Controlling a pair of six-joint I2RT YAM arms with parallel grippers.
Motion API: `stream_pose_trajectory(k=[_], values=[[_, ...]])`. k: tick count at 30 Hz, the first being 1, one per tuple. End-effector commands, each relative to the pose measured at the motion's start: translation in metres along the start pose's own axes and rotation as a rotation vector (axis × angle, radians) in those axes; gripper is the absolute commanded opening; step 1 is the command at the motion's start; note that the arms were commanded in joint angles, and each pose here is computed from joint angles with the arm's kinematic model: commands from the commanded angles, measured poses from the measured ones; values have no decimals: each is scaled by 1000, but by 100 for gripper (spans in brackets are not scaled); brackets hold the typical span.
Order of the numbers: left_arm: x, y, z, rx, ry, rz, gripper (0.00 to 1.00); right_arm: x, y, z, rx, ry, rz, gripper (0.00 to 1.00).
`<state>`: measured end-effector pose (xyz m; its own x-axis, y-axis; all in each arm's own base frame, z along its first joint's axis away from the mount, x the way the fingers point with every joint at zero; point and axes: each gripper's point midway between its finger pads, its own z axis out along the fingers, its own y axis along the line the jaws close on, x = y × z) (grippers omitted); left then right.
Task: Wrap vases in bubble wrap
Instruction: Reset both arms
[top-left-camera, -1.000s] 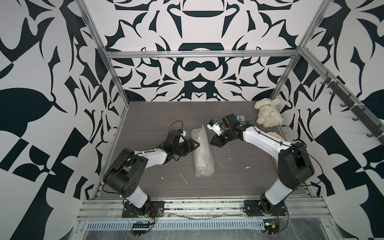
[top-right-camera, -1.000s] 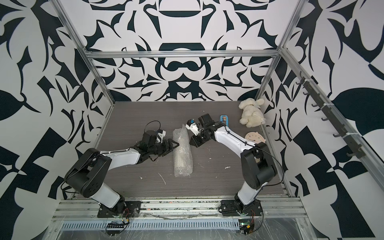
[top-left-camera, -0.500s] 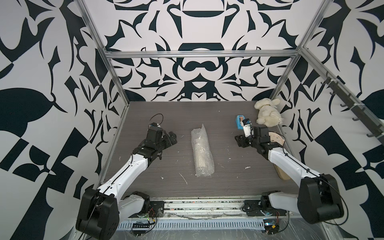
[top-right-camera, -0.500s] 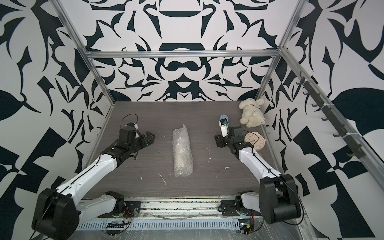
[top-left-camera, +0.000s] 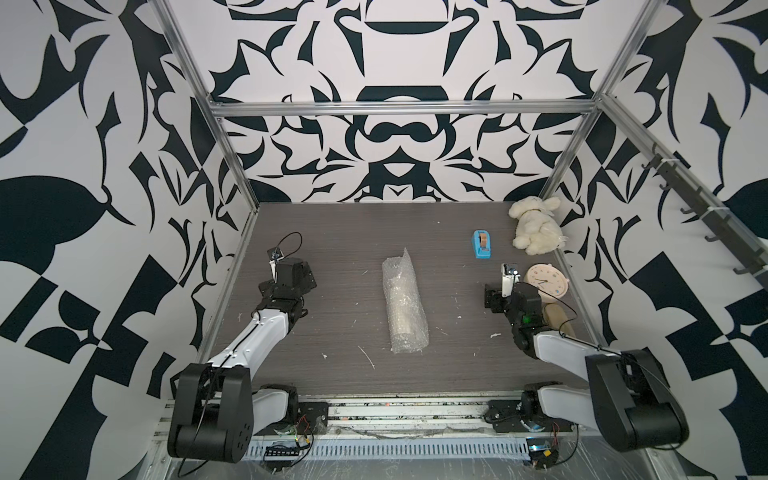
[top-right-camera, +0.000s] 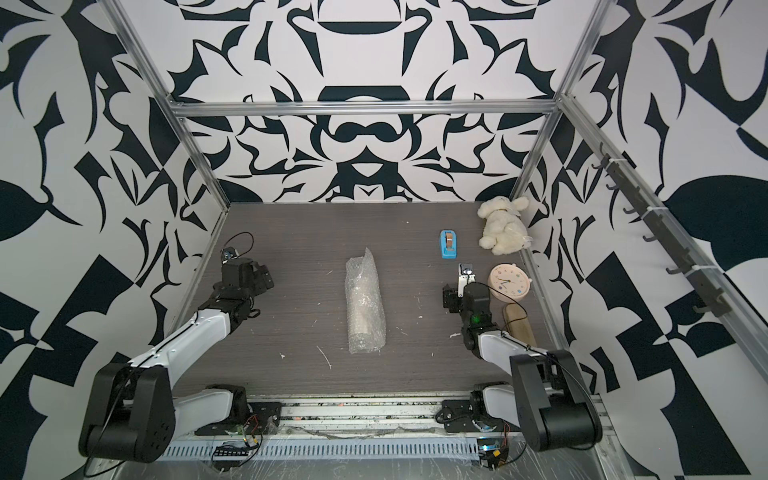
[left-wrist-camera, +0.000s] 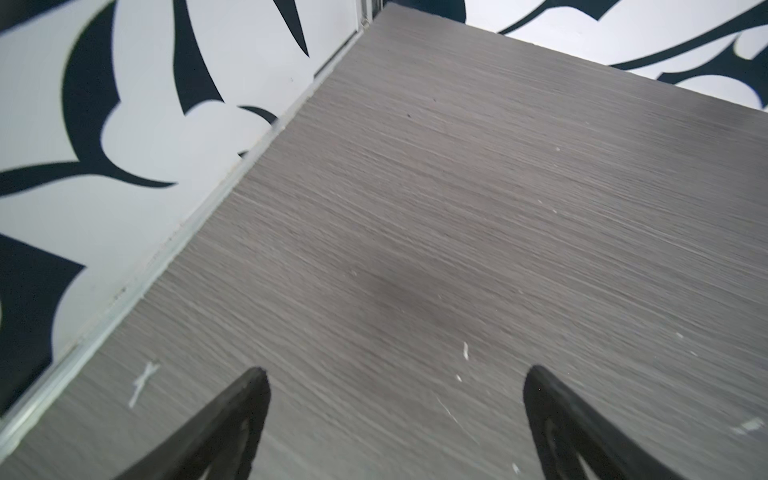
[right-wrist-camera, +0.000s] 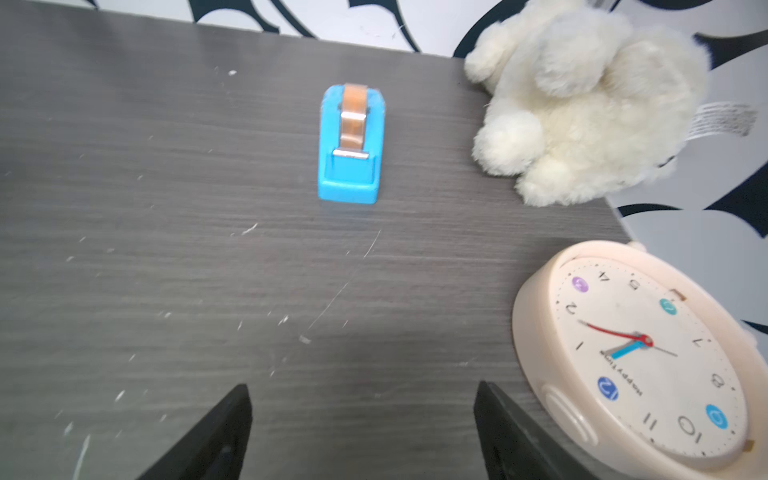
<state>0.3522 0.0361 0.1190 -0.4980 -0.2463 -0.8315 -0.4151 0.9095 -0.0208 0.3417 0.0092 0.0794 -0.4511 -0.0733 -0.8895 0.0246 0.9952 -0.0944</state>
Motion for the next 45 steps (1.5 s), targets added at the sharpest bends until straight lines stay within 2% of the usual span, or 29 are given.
stream_pose_trajectory(k=[1, 2, 3, 6, 8, 10, 11, 12, 14, 17, 19, 22, 24, 41, 43, 45], values=[[9, 16, 21, -1, -83, -9, 100, -41, -14, -1, 70, -183, 55, 88], [0, 19, 24, 15, -138, -37, 100, -37, -15, 3, 69, -172, 67, 89], [-3, 17, 24, 35, -132, -36, 100, -37, -15, 5, 65, -188, 76, 89], [-19, 3, 26, 122, -261, 29, 99, -27, -2, 14, -2, -221, 68, 89], [-5, 2, 39, 148, -240, 20, 99, -23, 5, 23, -38, -190, 40, 89], [-5, 6, 45, 134, -339, 12, 100, -19, 8, 34, -45, -115, 22, 100], [-3, 5, 44, 140, -304, 1, 100, -19, 3, 39, -14, -89, 35, 100], [4, 4, 47, 141, -208, 1, 100, -20, 1, 43, -3, -65, 52, 100], [-3, 7, 48, 140, -291, 0, 100, -19, -3, 42, 17, -70, 53, 100], [3, 5, 49, 141, -217, -1, 100, -19, -3, 41, 16, -75, 55, 100], [-2, 6, 46, 145, -288, -3, 100, -19, -3, 40, 15, -76, 53, 100], [2, 4, 48, 146, -228, 7, 100, -19, -2, 40, 13, -75, 53, 100], [0, 4, 48, 146, -260, 4, 100, -19, -2, 40, 13, -76, 53, 100], [1, 3, 49, 144, -235, 12, 99, -20, 0, 41, -6, -75, 48, 100], [2, 4, 44, 155, -258, 9, 100, -19, -1, 38, -6, -89, 53, 100], [6, 8, 25, 185, -343, -9, 100, -15, 5, 21, -47, -159, 44, 100]])
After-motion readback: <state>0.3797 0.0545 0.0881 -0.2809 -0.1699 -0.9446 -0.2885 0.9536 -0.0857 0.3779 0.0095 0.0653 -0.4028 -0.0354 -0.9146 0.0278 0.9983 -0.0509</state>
